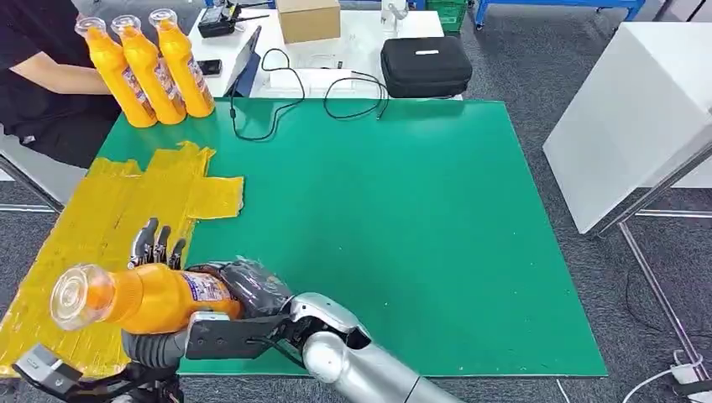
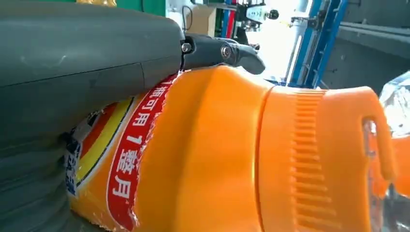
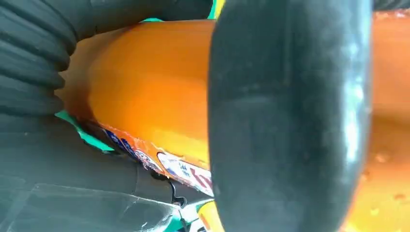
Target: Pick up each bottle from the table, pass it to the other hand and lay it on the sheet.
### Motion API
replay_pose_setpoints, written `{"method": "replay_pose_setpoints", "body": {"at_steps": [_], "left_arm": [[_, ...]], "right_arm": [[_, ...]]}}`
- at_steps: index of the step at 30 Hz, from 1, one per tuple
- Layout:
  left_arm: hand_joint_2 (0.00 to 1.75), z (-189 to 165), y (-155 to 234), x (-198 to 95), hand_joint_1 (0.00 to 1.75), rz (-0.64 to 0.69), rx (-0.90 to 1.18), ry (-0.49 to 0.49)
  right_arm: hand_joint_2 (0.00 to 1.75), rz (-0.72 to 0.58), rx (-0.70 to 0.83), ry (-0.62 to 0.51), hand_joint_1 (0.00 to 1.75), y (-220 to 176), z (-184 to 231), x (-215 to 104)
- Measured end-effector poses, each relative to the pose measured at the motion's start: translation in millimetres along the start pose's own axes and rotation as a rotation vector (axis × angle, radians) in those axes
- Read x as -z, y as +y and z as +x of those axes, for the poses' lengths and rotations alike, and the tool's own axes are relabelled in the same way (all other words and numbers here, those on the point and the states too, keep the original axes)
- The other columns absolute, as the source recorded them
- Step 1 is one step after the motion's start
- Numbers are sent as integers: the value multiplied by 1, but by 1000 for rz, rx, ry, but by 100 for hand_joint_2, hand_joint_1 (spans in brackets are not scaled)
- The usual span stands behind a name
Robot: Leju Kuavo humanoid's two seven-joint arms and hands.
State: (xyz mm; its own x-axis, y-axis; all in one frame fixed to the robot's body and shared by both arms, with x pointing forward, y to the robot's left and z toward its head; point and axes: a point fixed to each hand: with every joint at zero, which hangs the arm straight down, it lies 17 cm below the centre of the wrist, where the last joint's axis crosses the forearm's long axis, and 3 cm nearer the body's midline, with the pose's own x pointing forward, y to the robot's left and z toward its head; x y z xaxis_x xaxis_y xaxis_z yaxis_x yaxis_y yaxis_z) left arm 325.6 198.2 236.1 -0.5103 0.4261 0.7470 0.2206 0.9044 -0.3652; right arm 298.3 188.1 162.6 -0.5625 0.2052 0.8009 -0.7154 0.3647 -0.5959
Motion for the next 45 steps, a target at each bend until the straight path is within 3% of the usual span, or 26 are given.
{"method": "replay_pose_setpoints", "body": {"at_steps": [17, 18, 23, 24, 29, 33, 36, 40, 45], "left_arm": [[175, 5, 3, 0, 175, 13, 9, -17], [175, 5, 3, 0, 175, 13, 9, -16], [175, 5, 3, 2, 175, 9, 22, -20], [175, 5, 2, 2, 175, 8, 26, -19], [175, 3, 3, 6, 175, 5, 112, -22], [175, 1, 18, 27, 175, 44, 523, -51], [175, 8, 30, 39, 175, 75, 646, -83], [175, 19, 59, 49, 175, 149, 1079, -147], [175, 12, 88, 51, 175, 153, 1229, -141]], "right_arm": [[175, -10, 5, 3, 175, 3, -1, 1], [175, -11, 6, 4, 12, 3, -1, 1], [175, -33, -3, 5, 12, 1, -2, -1], [0, -35, -1, 6, 0, 1, -3, -1], [0, -63, 4, 5, 0, -3, -4, -4], [0, -141, 16, -1, 0, -27, -8, -20], [0, -186, 14, -19, 0, -46, -4, -29], [0, -250, -4, -19, 0, -76, -12, -47], [0, -320, -22, -16, 0, -113, -23, -69]]}}
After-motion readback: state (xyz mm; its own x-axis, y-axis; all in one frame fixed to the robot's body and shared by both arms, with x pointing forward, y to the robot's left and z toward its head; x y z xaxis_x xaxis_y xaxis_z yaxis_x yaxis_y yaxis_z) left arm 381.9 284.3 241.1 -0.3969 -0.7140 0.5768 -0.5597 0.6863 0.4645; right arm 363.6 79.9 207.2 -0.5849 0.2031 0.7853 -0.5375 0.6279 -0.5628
